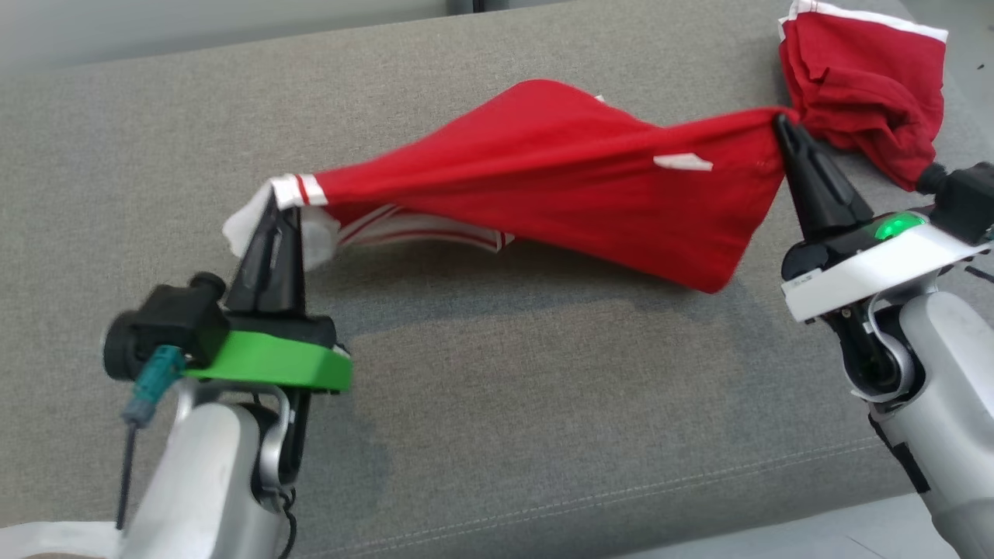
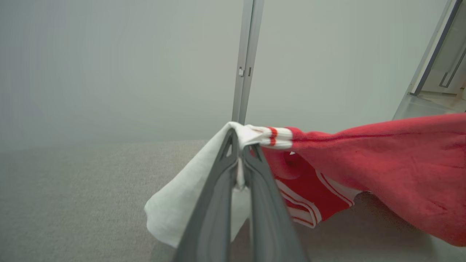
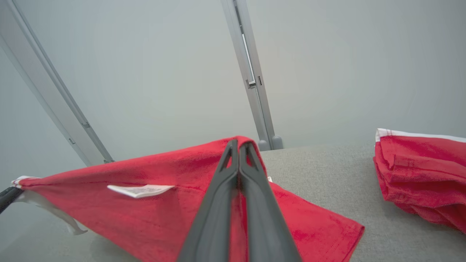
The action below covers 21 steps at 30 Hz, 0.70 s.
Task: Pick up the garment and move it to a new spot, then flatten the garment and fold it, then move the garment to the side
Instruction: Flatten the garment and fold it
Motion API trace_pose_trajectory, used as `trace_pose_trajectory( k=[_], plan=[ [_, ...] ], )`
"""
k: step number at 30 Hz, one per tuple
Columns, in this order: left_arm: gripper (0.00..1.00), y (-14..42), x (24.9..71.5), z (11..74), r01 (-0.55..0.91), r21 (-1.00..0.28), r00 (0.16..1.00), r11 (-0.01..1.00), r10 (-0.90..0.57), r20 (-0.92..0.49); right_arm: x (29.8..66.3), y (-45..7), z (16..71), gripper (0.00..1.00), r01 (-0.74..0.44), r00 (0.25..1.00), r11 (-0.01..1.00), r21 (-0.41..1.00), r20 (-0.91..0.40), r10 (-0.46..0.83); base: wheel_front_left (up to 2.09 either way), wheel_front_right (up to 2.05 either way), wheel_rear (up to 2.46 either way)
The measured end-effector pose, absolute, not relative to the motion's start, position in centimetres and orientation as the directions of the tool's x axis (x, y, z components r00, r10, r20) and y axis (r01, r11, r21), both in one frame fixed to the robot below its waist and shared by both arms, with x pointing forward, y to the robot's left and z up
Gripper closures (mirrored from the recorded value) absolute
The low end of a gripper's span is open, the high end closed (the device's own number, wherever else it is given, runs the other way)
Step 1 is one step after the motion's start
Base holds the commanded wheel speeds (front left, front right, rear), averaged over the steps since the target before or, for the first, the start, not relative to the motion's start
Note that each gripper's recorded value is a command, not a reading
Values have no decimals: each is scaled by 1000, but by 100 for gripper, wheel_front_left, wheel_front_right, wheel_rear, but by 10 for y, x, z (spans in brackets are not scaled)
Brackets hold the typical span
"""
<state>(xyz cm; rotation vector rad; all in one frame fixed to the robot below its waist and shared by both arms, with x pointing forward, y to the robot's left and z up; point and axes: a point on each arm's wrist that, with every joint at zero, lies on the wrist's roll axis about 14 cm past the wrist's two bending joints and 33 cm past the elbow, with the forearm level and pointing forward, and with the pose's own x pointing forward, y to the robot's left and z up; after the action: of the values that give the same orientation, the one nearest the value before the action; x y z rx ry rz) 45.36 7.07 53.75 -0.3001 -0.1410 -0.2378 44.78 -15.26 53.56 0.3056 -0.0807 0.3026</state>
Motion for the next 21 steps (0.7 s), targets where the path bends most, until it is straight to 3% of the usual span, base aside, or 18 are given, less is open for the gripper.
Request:
trace_pose_trajectory(
  k=[8,13,16,21],
  plan=[
    [100,91,438,671,299,-158,813,941,-165,558,428,-169,645,100,-373,868,890,263,438,234,0,0,0],
    [100,78,410,715,361,-61,703,931,-229,673,399,-187,700,100,-385,786,899,206,584,203,0,0,0],
    [100,63,407,709,430,-58,701,901,-293,650,392,-186,702,100,-405,779,885,232,594,201,0,0,0],
    [100,56,437,643,452,-76,832,889,-389,395,414,-163,634,100,-409,882,864,295,370,292,0,0,0]
  ],
)
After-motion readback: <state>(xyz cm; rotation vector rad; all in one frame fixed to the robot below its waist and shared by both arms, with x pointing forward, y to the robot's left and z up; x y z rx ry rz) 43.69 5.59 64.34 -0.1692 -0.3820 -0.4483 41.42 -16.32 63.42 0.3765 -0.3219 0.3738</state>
